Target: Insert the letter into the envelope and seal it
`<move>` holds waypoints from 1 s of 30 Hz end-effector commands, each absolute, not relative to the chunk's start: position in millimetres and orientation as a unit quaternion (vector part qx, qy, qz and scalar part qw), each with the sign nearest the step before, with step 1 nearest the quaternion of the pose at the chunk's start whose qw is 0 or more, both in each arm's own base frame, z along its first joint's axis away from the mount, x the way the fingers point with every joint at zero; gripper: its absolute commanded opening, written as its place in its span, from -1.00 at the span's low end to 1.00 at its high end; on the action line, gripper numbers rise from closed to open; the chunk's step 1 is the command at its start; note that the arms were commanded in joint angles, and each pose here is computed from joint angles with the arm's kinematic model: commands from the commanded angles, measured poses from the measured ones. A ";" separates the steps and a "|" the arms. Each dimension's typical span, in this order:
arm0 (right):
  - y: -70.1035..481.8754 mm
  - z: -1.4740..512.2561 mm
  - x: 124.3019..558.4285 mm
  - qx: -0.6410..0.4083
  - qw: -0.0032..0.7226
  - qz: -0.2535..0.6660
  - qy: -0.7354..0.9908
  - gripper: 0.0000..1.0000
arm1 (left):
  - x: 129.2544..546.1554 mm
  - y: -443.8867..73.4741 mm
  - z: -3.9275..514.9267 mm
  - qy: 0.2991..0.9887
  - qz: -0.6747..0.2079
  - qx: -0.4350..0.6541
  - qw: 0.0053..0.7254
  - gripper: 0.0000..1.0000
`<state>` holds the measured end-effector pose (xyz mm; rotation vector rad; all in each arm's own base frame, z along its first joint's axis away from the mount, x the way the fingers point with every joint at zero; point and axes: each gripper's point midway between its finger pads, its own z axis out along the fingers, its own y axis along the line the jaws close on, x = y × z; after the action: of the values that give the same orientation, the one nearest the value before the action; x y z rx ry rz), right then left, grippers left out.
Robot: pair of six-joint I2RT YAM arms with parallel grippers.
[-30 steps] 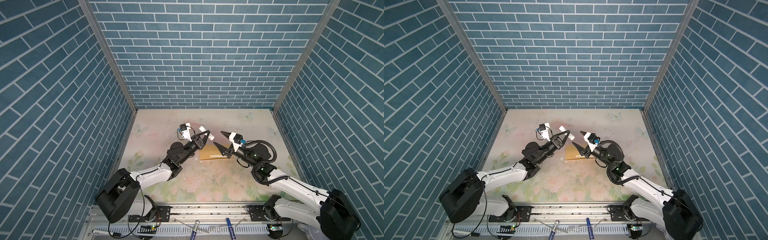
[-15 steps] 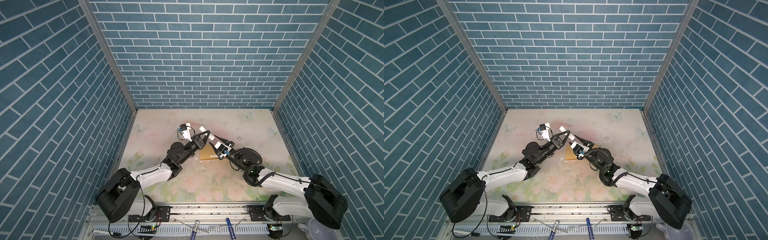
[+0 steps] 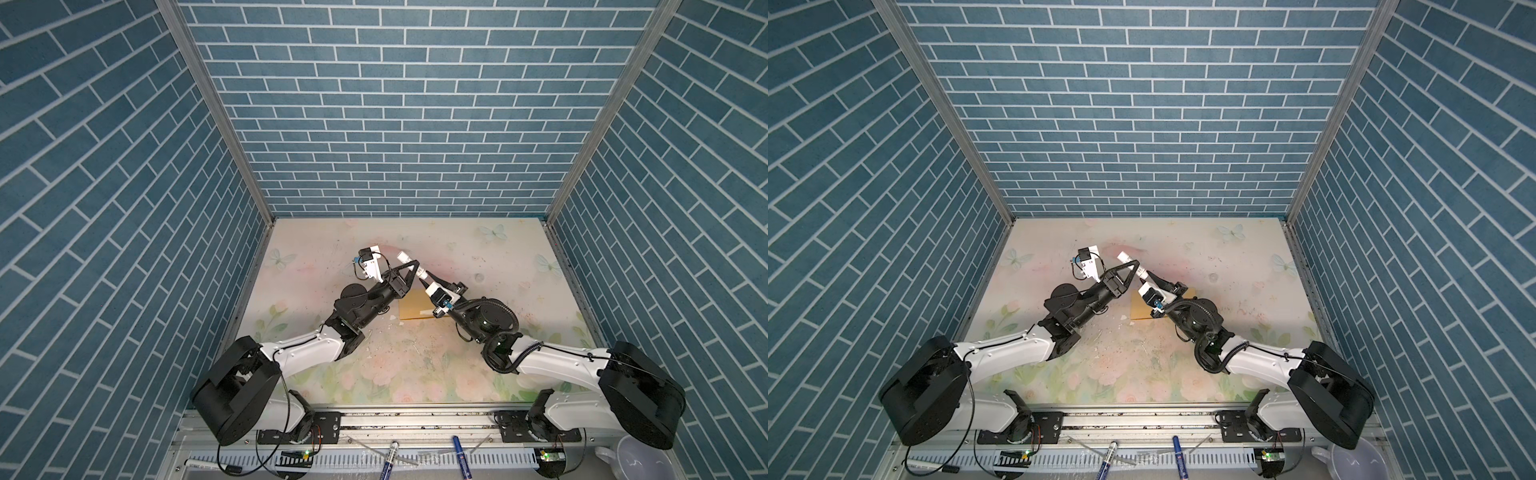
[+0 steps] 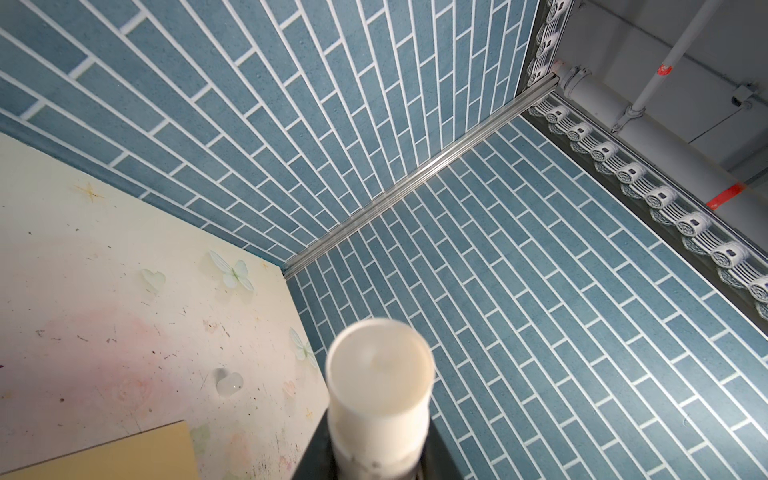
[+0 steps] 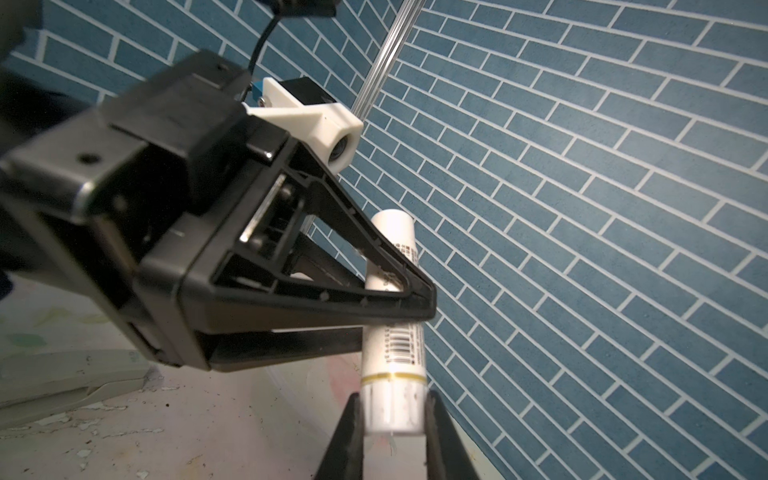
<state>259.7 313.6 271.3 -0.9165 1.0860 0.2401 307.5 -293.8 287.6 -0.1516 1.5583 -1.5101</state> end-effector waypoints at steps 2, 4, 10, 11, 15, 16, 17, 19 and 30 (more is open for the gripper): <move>317.2 308.6 258.1 -0.372 0.744 0.208 0.514 -1.00 | 302.2 -299.7 295.8 0.625 -0.622 -0.035 0.471 -1.00; 313.6 314.4 260.4 -0.351 0.709 0.288 0.540 -1.00 | 301.5 -299.9 294.8 0.629 -0.615 -0.028 0.475 -1.00; 298.8 337.0 274.7 -0.273 0.572 0.510 0.582 -1.00 | 297.4 -298.4 297.4 0.632 -0.600 -0.004 0.491 -1.00; 299.0 339.4 275.4 -0.266 0.552 0.532 0.584 -1.00 | 297.0 -298.4 298.7 0.631 -0.598 -0.001 0.493 -1.00; 305.6 344.7 274.3 -0.259 0.479 0.598 0.587 -1.00 | 294.1 -298.2 302.6 0.628 -0.597 0.009 0.499 -1.00; 307.1 345.1 274.0 -0.259 0.463 0.612 0.587 -1.00 | 293.5 -298.4 302.9 0.627 -0.597 0.010 0.500 -1.00; 308.1 345.4 273.8 -0.258 0.450 0.623 0.585 -1.00 | 293.0 -298.4 303.0 0.627 -0.597 0.011 0.500 -1.00; 307.7 345.7 275.8 -0.252 0.438 0.636 0.583 -0.91 | 293.2 -297.5 303.5 0.627 -0.596 0.009 0.502 -1.00; 273.5 329.7 280.2 -0.278 0.651 0.438 0.554 -0.01 | 297.1 -295.0 301.2 0.626 -0.609 -0.023 0.487 -1.00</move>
<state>282.1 289.4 318.2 -0.5938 1.4155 1.3011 299.8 -293.9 298.5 -0.0591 1.5334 -1.4539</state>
